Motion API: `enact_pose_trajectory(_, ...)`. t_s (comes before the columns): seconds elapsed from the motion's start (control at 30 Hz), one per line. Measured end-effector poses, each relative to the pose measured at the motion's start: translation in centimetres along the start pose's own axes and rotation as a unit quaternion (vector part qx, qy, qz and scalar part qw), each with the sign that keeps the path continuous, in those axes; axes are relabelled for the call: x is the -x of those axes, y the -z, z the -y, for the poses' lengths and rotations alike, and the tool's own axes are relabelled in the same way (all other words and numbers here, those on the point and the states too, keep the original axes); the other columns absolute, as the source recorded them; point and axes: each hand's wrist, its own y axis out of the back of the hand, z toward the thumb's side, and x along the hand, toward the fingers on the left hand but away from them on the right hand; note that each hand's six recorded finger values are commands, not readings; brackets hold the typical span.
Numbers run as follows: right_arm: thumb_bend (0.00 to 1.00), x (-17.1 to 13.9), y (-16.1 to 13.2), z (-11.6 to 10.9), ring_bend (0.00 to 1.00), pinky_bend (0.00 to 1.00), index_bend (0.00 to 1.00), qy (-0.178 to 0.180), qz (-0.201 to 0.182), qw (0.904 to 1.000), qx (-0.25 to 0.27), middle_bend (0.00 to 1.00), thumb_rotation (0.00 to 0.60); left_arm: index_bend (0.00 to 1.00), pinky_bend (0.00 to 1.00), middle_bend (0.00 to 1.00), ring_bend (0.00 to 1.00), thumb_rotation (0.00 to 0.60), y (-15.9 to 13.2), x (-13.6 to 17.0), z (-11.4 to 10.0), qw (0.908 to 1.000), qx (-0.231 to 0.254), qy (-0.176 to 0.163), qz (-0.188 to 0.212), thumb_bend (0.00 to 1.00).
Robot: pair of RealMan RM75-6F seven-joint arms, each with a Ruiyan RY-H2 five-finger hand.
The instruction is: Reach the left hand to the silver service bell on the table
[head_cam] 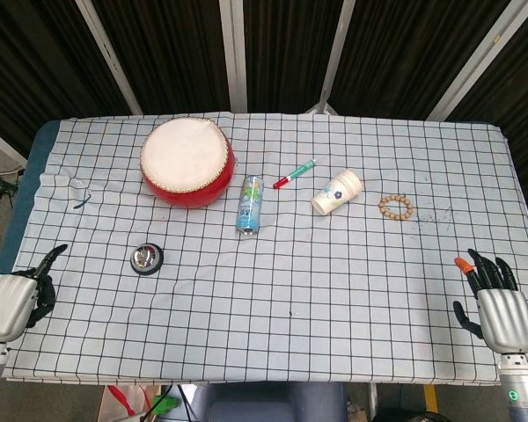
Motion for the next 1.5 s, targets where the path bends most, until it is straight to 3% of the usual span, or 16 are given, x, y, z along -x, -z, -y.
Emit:
enact_pose_trajectory(0.2,0.4,0.1,0.0,0.2,0.12,0.08,0.18,-0.003,0.0,1.0,-0.001,0.08,0.6,0.08,0.78,0.88,0.73,0.6,-0.3,-1.2,2.8,0.9958,-0.01,0.091,-0.007,1.0)
enact_pose_trajectory(0.37,0.4,0.0,0.0,0.2,0.12,0.08,0.18,-0.004,0.002,1.0,0.0,0.08,0.6,0.02,0.78,0.88,0.73,0.6,-0.8,-2.3,5.5,0.9833,-0.021,0.18,-0.016,1.0)
enact_pose_trajectory(0.6,0.4,0.1,0.1,0.1,0.12,0.08,0.18,-0.005,0.004,1.0,0.0,0.08,0.6,0.0,0.78,0.88,0.73,0.6,-1.8,-4.5,8.1,0.9677,-0.047,0.247,-0.017,1.0)
enact_pose_trajectory(0.93,0.4,0.2,0.4,0.1,0.12,0.08,0.18,-0.005,0.009,0.9999,0.0,0.08,0.6,0.0,0.78,0.88,0.73,0.6,-4.9,-6.8,9.4,0.9684,-0.051,0.244,0.004,1.0)
enact_pose_trajectory(1.5,0.4,0.3,0.4,0.3,0.12,0.08,0.18,-0.006,0.01,0.9999,0.002,0.08,0.6,0.0,0.78,0.88,0.73,0.6,-6.0,-7.6,8.6,0.9732,-0.06,0.222,0.009,1.0)
